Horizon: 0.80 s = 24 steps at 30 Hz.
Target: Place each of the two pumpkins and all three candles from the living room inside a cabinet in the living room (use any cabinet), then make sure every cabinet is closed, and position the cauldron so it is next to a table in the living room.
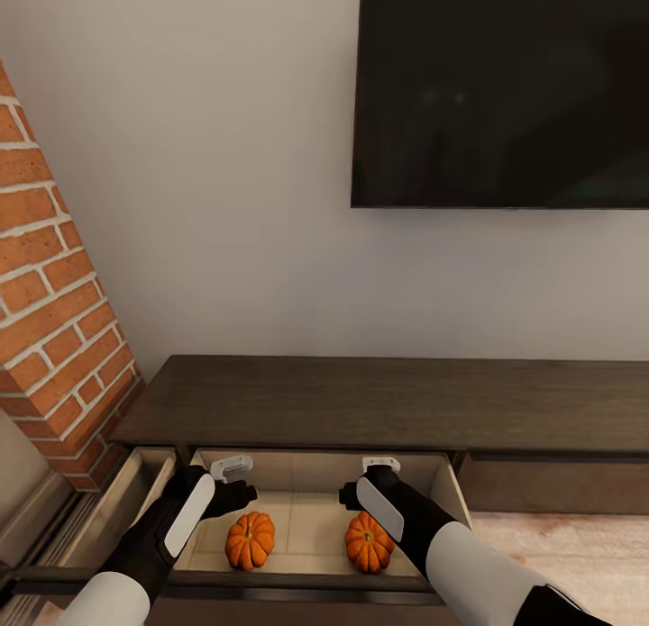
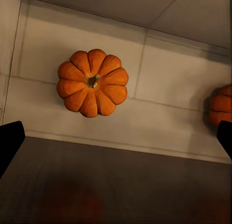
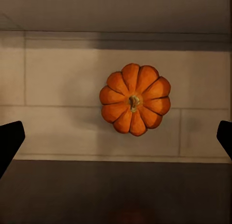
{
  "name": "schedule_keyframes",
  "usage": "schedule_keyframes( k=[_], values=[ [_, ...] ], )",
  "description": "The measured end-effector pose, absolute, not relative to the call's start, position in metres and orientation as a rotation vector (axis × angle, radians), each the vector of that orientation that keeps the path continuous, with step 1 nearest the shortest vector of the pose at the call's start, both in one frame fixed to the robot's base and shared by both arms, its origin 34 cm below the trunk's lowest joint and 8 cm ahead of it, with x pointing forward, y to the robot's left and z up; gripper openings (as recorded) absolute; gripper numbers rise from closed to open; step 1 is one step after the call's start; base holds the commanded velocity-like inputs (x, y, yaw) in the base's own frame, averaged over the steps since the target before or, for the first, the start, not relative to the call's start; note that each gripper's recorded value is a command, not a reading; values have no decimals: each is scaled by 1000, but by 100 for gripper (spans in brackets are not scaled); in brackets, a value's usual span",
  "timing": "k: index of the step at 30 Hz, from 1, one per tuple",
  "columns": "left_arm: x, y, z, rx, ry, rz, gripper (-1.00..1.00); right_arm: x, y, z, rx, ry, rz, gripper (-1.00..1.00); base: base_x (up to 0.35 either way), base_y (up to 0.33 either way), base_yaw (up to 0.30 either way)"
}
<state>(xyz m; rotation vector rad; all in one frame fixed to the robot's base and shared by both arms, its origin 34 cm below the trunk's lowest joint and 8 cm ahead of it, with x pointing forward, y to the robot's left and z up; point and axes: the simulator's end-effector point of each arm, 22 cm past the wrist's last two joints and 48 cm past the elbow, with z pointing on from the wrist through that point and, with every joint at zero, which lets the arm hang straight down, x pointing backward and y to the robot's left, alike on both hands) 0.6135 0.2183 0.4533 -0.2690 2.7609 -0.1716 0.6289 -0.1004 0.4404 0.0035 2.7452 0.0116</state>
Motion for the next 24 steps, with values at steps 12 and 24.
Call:
schedule_keyframes(
  k=[12,24],
  values=[
    [619,218,479,-269,2761,-172,100,634,-101,466,5,2743,12,100,0,0,0],
    [623,218,503,-269,2761,-172,100,639,-101,490,4,2744,11,100,-110,0,0]
  ],
)
